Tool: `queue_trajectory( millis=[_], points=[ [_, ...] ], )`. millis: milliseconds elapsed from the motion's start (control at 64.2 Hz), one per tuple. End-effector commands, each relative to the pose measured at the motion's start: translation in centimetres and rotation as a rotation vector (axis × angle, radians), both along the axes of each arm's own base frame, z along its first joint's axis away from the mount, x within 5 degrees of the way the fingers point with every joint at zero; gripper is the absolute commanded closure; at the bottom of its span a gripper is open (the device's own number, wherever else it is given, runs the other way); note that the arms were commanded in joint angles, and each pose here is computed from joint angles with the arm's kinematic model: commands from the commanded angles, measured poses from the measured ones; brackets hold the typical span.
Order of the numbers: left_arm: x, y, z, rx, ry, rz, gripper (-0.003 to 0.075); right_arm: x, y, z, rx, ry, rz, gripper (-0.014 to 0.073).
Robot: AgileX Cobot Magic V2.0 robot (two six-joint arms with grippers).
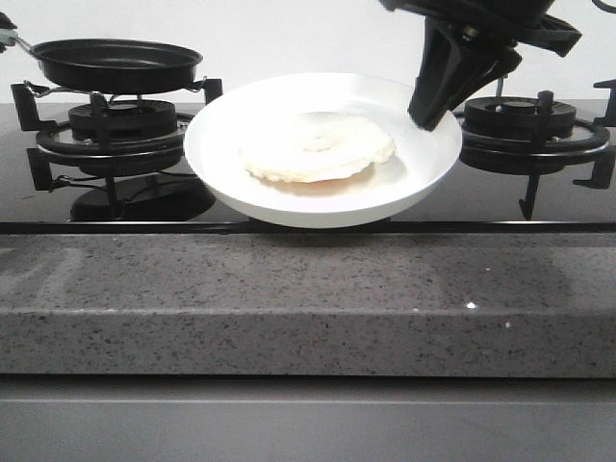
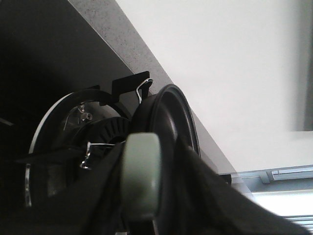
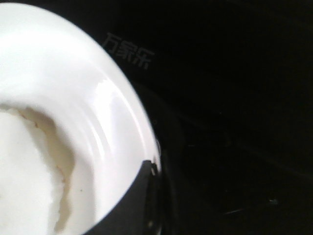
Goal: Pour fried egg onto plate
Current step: 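Return the empty pan onto its burner with the left gripper, then release the pan handle and withdraw the left gripper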
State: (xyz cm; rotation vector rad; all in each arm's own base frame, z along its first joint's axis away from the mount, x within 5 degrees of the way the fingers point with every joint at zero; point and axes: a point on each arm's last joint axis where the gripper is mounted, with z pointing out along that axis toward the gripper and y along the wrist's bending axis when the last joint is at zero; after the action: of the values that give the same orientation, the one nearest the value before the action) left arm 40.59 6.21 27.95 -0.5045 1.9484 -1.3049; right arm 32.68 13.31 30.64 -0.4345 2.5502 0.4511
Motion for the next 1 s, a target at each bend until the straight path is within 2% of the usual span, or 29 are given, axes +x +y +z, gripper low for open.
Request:
queue_trajectory(
  millis=[0,125,389,623,716,809,981],
  points=[
    [-0.6,-0.4,3.4,-0.044,-0.096,-0.023,0.034,-0.4,-0.1,2.8,0.053,-0.105,-0.016,0.0663],
    [-0.8,-0.1,3.1,-0.014,-0.085,-0.036,0.0272,-0.4,-0.1,2.8,0.053,-0.105,-0.016,0.0663],
    [-2.8,2.4,4.2,0.122,-0.068,-0.01,0.0271,-0.4,-0.1,2.8,0.053,-0.105,-0.016,0.0663],
    [-6.4,4.1,7.3,0.356,-0.07,0.036,0.0272,-0.4,-0.1,2.8,0.053,-0.105,-0.016,0.0663],
    [-8.2,3.6,9.2,0.463,-0.08,0.045,0.0272,-0.4,-0.1,2.8,0.053,-0.105,-0.016,0.0663],
    [-9.6,1.7,11.3,0.544,-0.136,0.022,0.0272,-0.4,-0.1,2.8,0.053,-0.105,-0.016,0.0663],
    [-12.8,-4.4,14.7,0.735,-0.23,-0.081,0.0277,-0.4,-0.1,2.8,0.053,-0.105,-0.016,0.0663]
  ],
)
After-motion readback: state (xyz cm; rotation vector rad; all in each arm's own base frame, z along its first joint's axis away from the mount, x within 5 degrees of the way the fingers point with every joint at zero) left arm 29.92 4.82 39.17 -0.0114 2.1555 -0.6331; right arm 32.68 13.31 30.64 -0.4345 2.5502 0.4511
